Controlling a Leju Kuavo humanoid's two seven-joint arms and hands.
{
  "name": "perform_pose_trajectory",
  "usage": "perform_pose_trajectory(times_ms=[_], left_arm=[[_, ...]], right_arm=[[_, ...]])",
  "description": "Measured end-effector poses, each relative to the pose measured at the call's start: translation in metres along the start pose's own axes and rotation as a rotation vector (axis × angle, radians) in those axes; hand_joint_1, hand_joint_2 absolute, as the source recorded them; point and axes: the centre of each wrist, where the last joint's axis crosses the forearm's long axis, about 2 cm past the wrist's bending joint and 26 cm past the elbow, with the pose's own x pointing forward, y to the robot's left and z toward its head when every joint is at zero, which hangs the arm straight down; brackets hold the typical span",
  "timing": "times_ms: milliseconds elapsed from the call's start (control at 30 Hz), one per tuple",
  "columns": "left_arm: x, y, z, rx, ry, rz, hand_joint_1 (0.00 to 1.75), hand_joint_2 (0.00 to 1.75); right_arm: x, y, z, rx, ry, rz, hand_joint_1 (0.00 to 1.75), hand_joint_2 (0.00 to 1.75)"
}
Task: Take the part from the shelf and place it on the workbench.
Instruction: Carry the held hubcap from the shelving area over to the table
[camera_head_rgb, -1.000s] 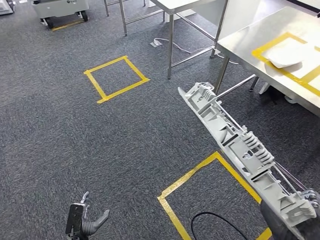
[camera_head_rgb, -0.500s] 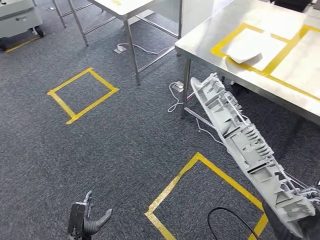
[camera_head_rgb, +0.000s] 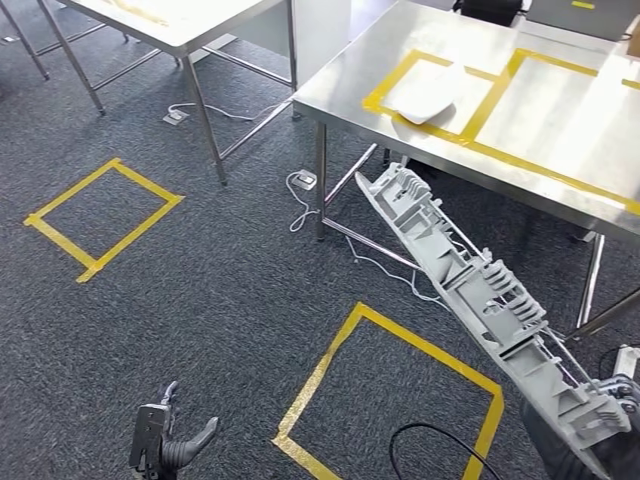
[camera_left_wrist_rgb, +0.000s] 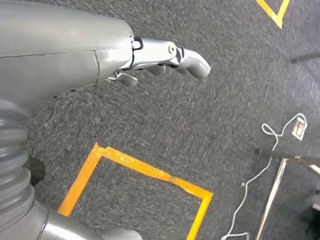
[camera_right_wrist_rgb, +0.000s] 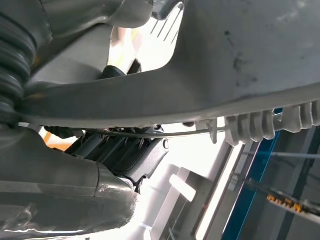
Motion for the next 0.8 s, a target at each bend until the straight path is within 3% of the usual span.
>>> perform_pose_trajectory(times_ms=[800], left_arm=[[-0.0015, 0.0042, 0.0043, -0.002, -0.007, -0.054, 0.0, 1.75]], right_arm=[[-0.0006, 0.001, 0.0003, -0.009, 0.01, 0.003, 1.75, 1.75]])
